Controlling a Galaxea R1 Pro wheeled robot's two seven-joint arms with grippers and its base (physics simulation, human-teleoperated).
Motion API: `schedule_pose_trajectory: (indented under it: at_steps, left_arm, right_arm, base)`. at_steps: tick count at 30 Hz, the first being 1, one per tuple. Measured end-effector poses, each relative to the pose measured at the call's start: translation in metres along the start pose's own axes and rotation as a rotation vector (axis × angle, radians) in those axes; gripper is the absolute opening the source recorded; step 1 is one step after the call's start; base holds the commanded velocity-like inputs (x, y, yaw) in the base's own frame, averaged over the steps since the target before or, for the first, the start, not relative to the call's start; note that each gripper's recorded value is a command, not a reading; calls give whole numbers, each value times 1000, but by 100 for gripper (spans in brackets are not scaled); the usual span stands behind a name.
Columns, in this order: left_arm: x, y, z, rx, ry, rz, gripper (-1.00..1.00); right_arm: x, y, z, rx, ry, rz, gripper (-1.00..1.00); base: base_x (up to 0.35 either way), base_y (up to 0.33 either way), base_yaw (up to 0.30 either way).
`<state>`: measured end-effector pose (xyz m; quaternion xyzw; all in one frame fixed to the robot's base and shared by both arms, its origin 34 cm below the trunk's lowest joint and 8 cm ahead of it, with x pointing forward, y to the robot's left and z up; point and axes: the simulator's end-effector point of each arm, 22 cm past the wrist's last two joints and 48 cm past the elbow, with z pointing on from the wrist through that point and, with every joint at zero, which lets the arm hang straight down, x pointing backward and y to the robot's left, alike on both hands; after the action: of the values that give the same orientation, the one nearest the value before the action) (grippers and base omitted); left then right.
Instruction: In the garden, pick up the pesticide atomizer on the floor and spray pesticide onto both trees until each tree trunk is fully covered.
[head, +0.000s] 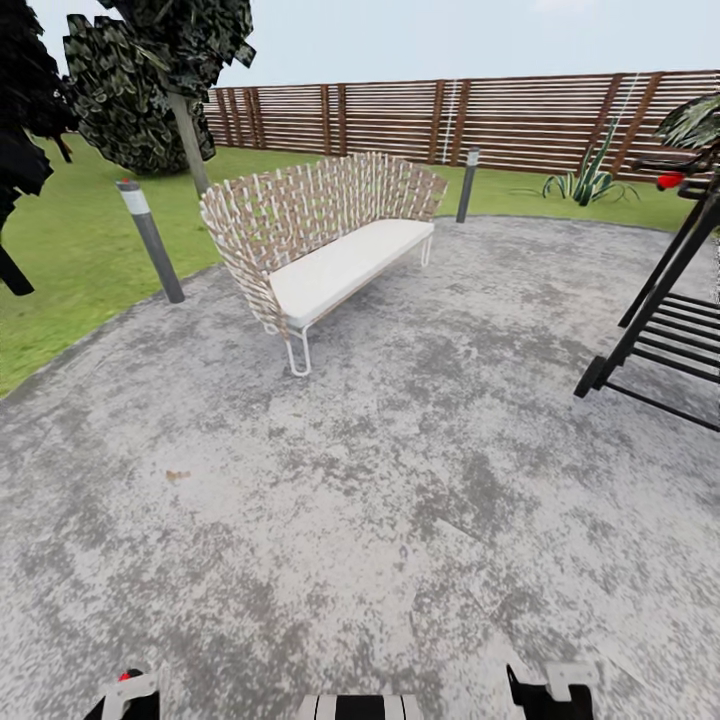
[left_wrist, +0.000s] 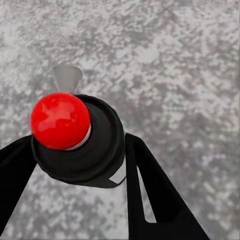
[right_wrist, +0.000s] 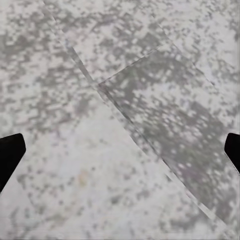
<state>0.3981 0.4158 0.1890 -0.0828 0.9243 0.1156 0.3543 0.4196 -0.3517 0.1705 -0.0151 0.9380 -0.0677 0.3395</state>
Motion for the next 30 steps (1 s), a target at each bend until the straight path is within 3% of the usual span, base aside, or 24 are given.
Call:
schedule_pose_trajectory:
  at_steps: [17,30]
  left_arm:
    - [-34,-2,-6,9,-71,-23,-100]
    - [-57,-1,-22,11,-63,-23,-100]
  right_arm:
    - [-38,-3,-7,5,-77,11,100]
    - [-64,-4,-24,3,-80,13,100]
  base:
    - [0,0,0]
    - [0,0,0]
